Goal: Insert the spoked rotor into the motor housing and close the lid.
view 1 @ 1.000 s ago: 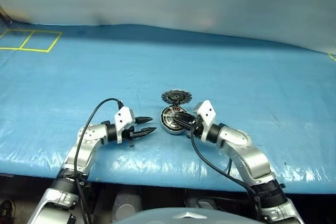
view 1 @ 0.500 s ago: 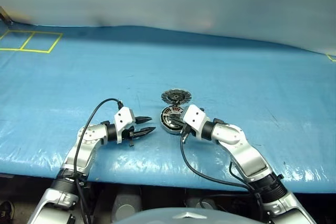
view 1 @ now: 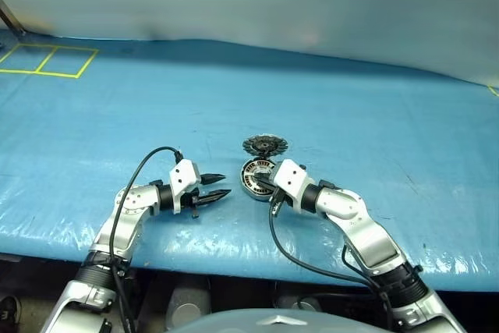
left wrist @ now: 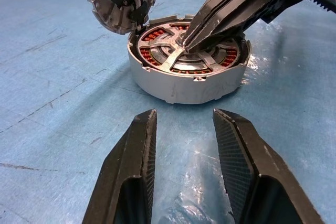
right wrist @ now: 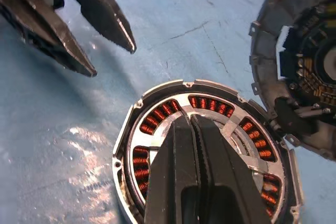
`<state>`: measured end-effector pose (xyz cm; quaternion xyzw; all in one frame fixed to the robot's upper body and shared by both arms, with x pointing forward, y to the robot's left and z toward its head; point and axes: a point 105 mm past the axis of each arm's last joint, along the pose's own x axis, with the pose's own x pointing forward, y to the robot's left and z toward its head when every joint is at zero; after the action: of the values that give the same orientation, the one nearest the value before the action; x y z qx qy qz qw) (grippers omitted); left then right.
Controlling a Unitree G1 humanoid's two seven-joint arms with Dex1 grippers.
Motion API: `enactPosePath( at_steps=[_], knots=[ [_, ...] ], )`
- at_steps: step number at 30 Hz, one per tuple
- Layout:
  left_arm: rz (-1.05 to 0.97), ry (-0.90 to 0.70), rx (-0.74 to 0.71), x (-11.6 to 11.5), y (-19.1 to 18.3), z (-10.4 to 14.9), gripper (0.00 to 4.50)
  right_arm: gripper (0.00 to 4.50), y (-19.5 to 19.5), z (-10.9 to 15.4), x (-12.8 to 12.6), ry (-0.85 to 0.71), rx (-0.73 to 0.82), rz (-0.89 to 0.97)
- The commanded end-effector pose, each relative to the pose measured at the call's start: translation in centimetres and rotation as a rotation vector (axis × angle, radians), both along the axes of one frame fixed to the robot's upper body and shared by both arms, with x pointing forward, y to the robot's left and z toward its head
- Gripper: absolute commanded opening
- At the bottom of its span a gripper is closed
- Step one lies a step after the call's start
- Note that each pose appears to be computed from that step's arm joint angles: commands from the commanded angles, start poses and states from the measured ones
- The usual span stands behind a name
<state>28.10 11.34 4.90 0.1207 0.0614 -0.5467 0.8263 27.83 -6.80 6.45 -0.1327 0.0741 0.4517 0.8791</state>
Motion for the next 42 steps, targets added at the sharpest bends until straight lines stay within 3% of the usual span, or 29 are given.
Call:
enactPosePath(
  at_steps=[1,8,14,20,24,31,36,42],
  knots=[
    [-0.002,-0.033,-0.011,0.2,0.0,0.6,1.80,0.04,0.1,3.2,-0.1,0.005,0.204,0.009],
    [0.002,-0.040,-0.014,0.2,0.1,0.6,1.80,0.04,-3.5,3.2,0.5,-0.010,0.102,-0.091],
    [0.016,-0.041,-0.018,0.0,0.4,0.5,1.80,0.04,-9.1,3.8,3.2,-0.094,-0.039,-0.378],
    [0.022,-0.042,-0.028,0.0,0.1,0.5,1.80,0.04,-7.3,5.2,6.1,-0.166,-0.070,-0.417],
    [0.024,-0.043,-0.031,0.1,0.0,0.5,1.80,0.04,-4.8,6.5,7.8,-0.183,-0.041,-0.321],
    [0.056,-0.060,-0.028,0.1,0.7,0.8,1.80,0.04,-0.5,8.7,8.1,-0.126,0.053,0.002],
    [0.080,-0.058,-0.024,-0.2,1.3,0.7,1.80,0.04,0.1,8.0,5.7,-0.091,-0.033,0.213],
    [0.084,-0.059,-0.020,-0.2,1.4,0.6,1.80,0.04,-1.0,4.6,3.9,-0.059,-0.232,0.284]
  ],
)
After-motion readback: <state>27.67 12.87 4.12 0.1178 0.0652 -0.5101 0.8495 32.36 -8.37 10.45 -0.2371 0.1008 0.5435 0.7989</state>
